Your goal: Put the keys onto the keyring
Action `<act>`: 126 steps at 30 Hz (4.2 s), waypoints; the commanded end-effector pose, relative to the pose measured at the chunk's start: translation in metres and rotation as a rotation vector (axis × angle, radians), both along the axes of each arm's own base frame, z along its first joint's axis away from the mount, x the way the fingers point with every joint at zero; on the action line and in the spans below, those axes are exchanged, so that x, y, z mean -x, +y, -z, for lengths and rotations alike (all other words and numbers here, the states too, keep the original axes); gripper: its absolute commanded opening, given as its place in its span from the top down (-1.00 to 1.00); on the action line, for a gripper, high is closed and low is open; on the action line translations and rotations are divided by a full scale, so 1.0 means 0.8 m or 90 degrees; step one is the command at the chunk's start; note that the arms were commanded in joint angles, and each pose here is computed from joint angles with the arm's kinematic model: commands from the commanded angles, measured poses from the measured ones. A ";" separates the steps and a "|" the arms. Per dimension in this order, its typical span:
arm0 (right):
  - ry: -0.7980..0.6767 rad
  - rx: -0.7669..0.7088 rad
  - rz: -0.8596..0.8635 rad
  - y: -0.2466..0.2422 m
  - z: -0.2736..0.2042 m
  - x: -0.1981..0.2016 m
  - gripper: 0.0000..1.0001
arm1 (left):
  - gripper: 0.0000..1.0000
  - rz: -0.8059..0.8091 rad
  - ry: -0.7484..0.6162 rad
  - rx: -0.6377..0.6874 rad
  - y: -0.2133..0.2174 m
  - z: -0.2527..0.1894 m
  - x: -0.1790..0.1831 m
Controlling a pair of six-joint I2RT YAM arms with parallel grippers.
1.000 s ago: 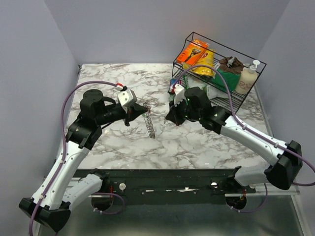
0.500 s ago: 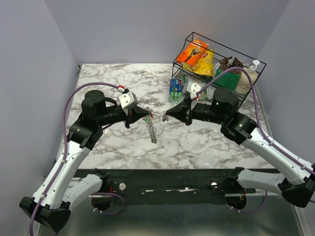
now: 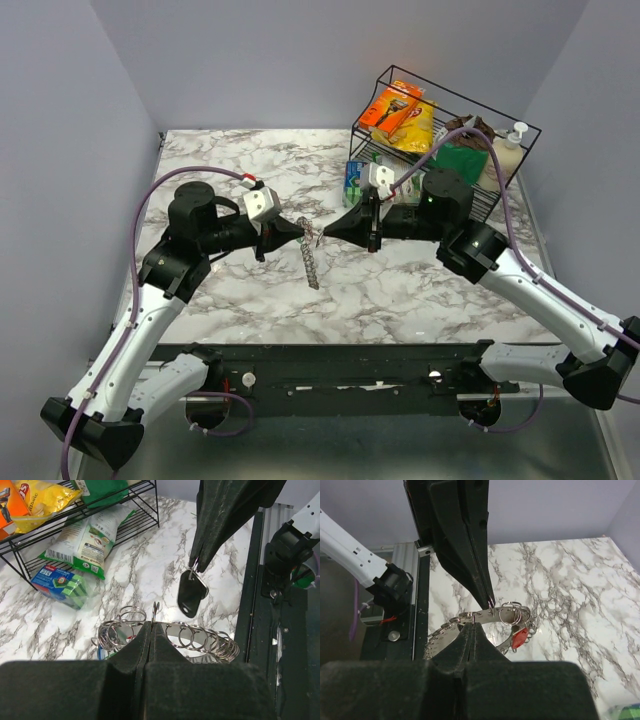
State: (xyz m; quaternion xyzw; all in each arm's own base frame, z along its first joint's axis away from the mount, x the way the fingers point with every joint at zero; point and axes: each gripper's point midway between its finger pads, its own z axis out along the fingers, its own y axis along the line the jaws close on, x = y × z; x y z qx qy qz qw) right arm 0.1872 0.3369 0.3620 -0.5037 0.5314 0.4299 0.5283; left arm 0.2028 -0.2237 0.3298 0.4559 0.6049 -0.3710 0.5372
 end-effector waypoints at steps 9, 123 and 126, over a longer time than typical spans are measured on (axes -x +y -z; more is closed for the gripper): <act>0.006 -0.026 -0.065 0.023 -0.019 0.008 0.99 | 1.00 0.025 -0.032 0.024 -0.005 -0.025 0.005; 0.005 -0.081 -0.122 0.023 -0.043 0.032 -0.25 | 1.00 0.113 -0.059 0.087 -0.014 -0.072 0.041; 0.012 -0.074 -0.117 0.024 -0.036 0.029 -0.16 | 1.00 0.114 -0.063 0.090 -0.014 -0.075 0.042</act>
